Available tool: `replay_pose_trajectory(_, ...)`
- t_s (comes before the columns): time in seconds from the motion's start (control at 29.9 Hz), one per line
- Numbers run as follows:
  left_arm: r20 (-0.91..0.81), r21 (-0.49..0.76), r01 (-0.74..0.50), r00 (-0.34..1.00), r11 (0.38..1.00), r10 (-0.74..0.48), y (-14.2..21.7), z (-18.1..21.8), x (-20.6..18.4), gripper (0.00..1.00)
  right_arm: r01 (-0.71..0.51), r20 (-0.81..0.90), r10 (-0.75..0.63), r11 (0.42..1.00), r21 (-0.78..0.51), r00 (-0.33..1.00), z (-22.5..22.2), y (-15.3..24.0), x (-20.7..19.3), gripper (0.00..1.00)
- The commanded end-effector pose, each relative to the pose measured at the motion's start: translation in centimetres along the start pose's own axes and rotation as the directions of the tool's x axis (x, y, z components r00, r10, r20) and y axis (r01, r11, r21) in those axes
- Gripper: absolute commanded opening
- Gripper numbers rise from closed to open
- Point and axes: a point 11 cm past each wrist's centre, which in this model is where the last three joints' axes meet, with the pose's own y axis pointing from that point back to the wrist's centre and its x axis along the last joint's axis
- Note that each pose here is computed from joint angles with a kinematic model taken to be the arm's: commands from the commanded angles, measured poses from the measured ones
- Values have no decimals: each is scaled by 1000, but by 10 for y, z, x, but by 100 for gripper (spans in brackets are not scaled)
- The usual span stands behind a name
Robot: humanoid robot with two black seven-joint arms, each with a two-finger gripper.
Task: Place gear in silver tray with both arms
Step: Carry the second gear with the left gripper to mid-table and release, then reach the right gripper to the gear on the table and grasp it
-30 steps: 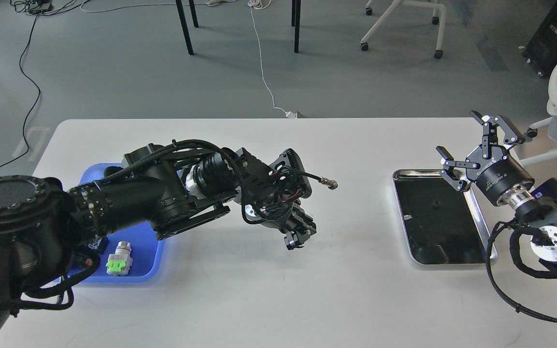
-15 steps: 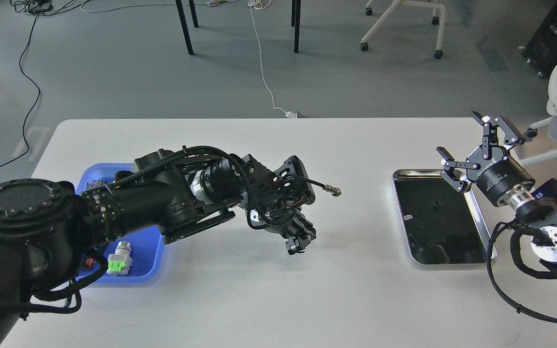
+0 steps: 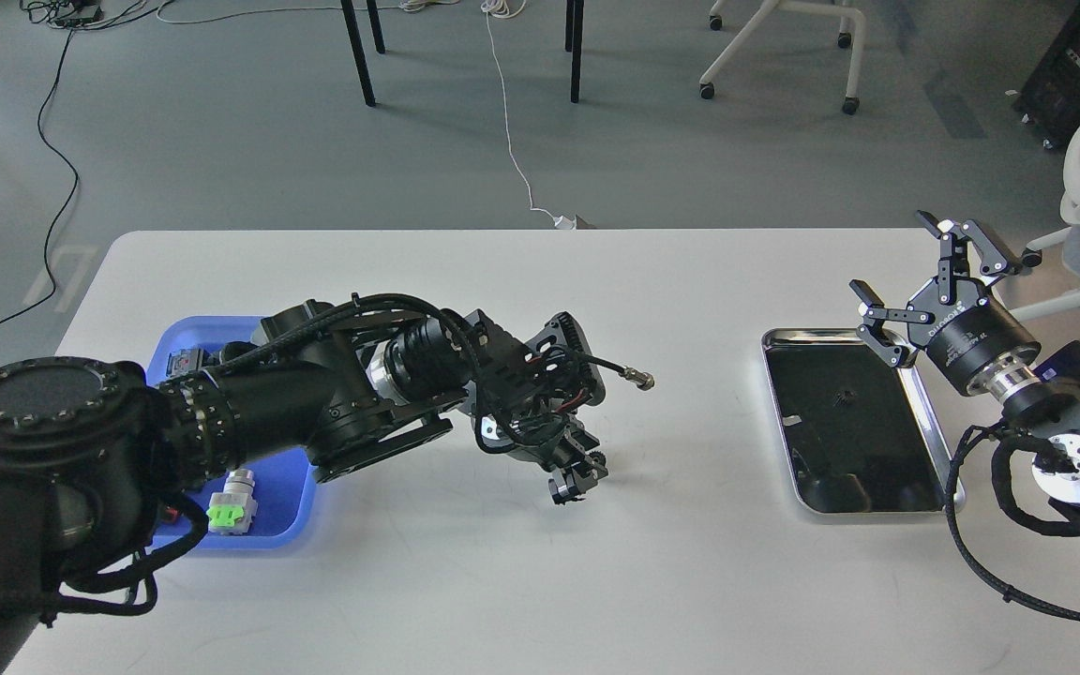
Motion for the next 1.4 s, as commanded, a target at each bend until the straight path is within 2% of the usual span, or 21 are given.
replay_pose_trajectory(0.0, 9, 10, -40, 999, 999, 40, 11, -5, 19, 95, 5, -7, -5, 1000, -2, 1000, -1, -1, -1, 98)
replay_pose_trajectory(0.13, -170, -45, -248, 957, 968, 237, 47, -12, 56, 98, 51, -79, -54, 998, -34, 995, -3, -6, -9, 98)
replay_pose_trajectory(0.23, -429, -71, -456, 817, 887, 386, 84, -28, 67, 98, 132, -239, -153, 986, -103, 959, -11, -15, -21, 98)
replay_pose_trajectory(0.3, -602, -64, -554, 685, 830, 410, 97, -38, 52, 98, 172, -324, -212, 974, -148, 922, -13, -18, -29, 98)
replay_pose_trajectory(0.37, -759, -45, -666, 508, 745, 407, 110, -42, 37, 98, 206, -385, -264, 961, -185, 884, -14, -23, -37, 99)
replay_pose_trajectory(0.43, -873, 58, -785, 259, 616, 413, 126, -51, 20, 98, 257, -438, -328, 942, -215, 837, -19, -31, -53, 98)
replay_pose_trajectory(0.47, -905, 116, -812, 150, 572, 398, 129, -54, 6, 98, 279, -458, -355, 933, -227, 815, -21, -34, -60, 99)
replay_pose_trajectory(0.5, -923, 184, -827, 41, 531, 383, 133, -58, -10, 98, 307, -480, -389, 920, -243, 786, -23, -37, -70, 99)
replay_pose_trajectory(0.6, -908, 333, -827, -151, 453, 391, 147, -68, -49, 98, 383, -556, -493, 870, -310, 669, -25, -45, -99, 99)
replay_pose_trajectory(0.74, -840, 506, -802, -376, 317, 390, 169, -79, -94, 98, 435, -674, -613, 782, -445, 412, -25, -52, -132, 99)
replay_pose_trajectory(0.84, -789, 586, -780, -487, 219, 375, 190, -85, -113, 98, 451, -703, -684, 699, -555, 195, -15, -51, -158, 99)
replay_pose_trajectory(0.94, -730, 672, -729, -621, 133, 284, 201, -90, -134, 98, 441, -665, -747, 588, -678, -26, 6, -51, -188, 99)
replay_pose_trajectory(0.97, -711, 698, -705, -661, 128, 240, 201, -91, -141, 98, 432, -631, -768, 534, -727, -112, 18, -51, -201, 99)
replay_pose_trajectory(1.07, -679, 733, -657, -716, 174, 158, 197, -95, -150, 98, 373, -513, -790, 389, -842, -336, 49, -46, -232, 99)
replay_pose_trajectory(1.17, -674, 738, -651, -722, 180, 155, 198, -95, -152, 98, 272, -396, -751, 291, -917, -528, 73, -42, -247, 99)
replay_pose_trajectory(1.27, -674, 738, -650, -722, 181, 156, 198, -95, -152, 98, 143, -261, -672, 226, -963, -693, 100, -37, -249, 99)
replay_pose_trajectory(1.37, -677, 735, -653, -719, 183, 156, 198, -94, -151, 98, 18, -148, -601, 217, -976, -785, 113, -40, -239, 99)
